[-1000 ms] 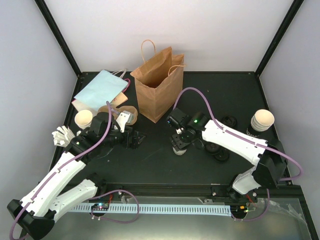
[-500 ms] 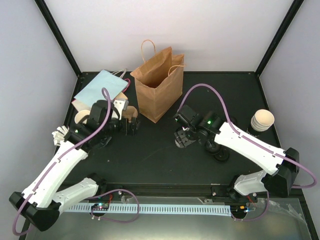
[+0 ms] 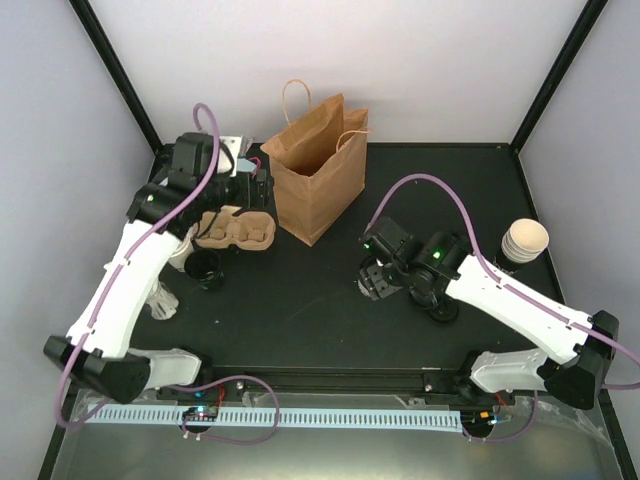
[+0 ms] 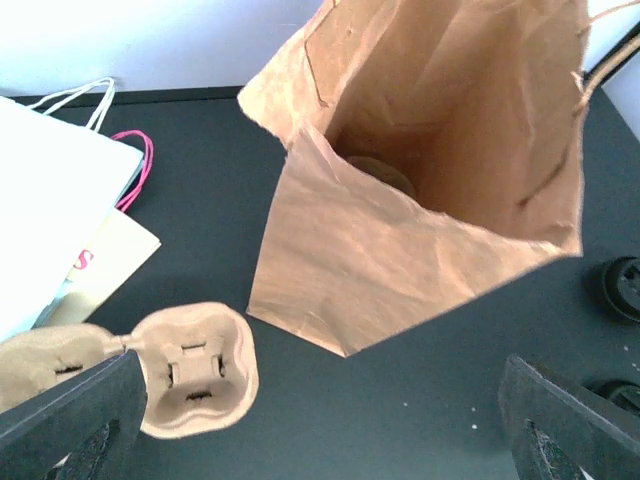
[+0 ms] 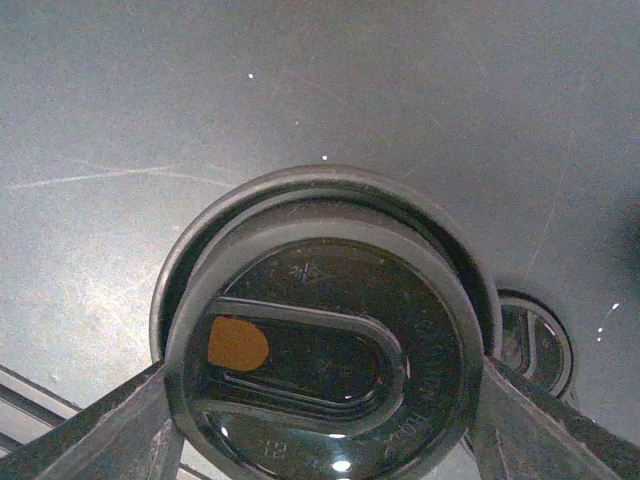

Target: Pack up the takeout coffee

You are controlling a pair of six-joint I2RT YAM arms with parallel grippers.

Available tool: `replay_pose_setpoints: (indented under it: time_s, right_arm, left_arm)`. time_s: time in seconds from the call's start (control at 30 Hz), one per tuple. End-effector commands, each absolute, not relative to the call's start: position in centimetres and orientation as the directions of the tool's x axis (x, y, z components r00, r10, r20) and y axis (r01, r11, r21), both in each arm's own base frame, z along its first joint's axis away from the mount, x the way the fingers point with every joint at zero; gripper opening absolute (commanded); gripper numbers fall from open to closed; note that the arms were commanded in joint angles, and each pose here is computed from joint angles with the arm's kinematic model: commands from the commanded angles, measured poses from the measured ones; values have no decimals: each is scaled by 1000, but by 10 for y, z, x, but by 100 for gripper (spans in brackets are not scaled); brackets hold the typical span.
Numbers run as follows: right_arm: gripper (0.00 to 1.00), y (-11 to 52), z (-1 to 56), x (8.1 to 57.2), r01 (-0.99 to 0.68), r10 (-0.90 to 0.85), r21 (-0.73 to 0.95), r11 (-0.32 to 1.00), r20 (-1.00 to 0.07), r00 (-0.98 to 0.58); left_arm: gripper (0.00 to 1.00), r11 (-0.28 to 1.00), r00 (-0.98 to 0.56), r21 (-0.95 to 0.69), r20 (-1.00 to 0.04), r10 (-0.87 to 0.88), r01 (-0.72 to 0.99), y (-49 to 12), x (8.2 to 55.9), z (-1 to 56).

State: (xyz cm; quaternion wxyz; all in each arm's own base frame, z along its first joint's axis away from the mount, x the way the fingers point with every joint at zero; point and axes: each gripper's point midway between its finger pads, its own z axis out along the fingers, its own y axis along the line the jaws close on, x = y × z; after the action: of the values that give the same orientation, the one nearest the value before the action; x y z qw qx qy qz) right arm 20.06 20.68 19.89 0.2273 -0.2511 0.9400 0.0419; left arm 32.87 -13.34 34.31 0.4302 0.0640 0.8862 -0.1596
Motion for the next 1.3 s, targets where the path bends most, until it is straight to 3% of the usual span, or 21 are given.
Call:
replay_pose_setpoints:
  time_s: [0.0,0.1,0.3,0.4,0.77,0.97,1.1,1.2,1.27]
  right_arm:
    - [73,205,195,196,-491,-439,-11,871,-463,-770]
    - [72,204,192,192,-498,-440,6,867,-460,-771]
    - [71,203,192,186,-510,-442,25,860,-464,-768]
    - [71,201,194,185,-513,-444,24,858,-469,-764]
    - [71,202,213,183,-533,-450,35,845,-490,-747]
    - [70,201,217,180,-535,-442,54,843,-496,-747]
    - [70,198,226,177,-530,-424,66,846,-519,-742]
    - [70,193,233,176,-524,-413,67,849,-535,-737]
    - [70,190,237,175,-522,-411,63,851,-538,-736]
  left_arm:
    - [99,938,-642,-182,-765,53,295,-138,349,339]
    - [99,934,-632,-128,-765,121,334,-143,369,334]
    - [99,971,-660,-5,-734,158,238,-131,419,330]
    - [99,971,-613,17,-773,164,238,-131,437,354]
    - [98,900,-553,-22,-795,248,435,-176,481,358]
    - [92,921,-580,-91,-799,159,379,-177,509,344]
    - [80,914,-596,-169,-798,93,370,-179,523,336]
    - [55,876,-588,-209,-803,100,435,-194,526,333]
    - [45,851,-593,-237,-798,105,469,-202,525,330]
